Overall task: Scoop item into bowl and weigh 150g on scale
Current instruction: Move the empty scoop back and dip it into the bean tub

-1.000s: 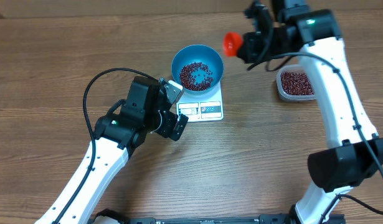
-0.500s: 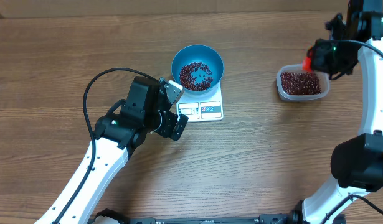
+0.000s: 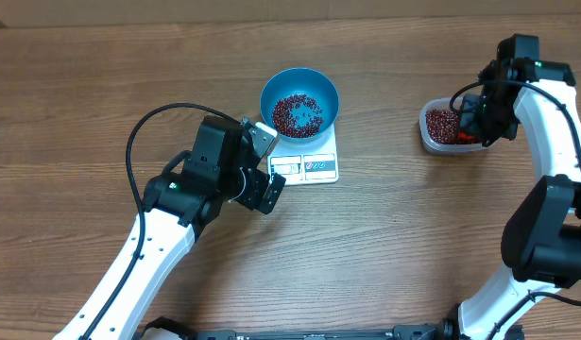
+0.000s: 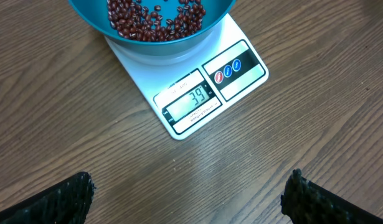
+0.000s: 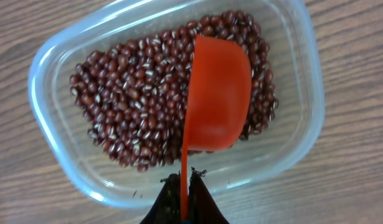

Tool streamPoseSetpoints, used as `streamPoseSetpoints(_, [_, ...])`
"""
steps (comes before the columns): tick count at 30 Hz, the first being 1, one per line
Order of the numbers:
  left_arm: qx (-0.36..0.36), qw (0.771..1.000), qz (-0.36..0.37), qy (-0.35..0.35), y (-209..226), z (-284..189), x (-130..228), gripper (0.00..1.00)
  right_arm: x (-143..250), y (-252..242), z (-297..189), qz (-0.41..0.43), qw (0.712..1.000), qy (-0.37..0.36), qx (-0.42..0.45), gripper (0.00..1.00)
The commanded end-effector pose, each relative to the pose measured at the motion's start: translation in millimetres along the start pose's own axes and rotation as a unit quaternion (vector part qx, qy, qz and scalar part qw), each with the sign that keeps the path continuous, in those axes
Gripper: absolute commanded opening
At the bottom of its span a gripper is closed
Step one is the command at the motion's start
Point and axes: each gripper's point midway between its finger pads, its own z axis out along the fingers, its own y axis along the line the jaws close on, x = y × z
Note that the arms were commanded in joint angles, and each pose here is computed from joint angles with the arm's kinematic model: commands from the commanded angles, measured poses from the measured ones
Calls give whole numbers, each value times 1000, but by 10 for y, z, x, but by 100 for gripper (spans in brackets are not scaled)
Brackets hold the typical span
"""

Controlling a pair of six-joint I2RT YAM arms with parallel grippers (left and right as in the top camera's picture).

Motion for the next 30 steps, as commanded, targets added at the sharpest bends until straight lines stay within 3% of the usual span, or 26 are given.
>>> streamPoseSetpoints(1, [0, 1000, -1, 4, -10, 30, 17, 100, 20, -35, 90, 3, 1000, 0, 6, 4])
streamPoseSetpoints(17, [0, 1000, -1, 4, -10, 31, 18, 100, 160, 399, 355, -10, 991, 49, -123, 4])
streamPoseSetpoints(30, [-1, 1000, -1, 4, -10, 31, 18, 100, 148, 558, 208, 16, 969, 54, -240, 4])
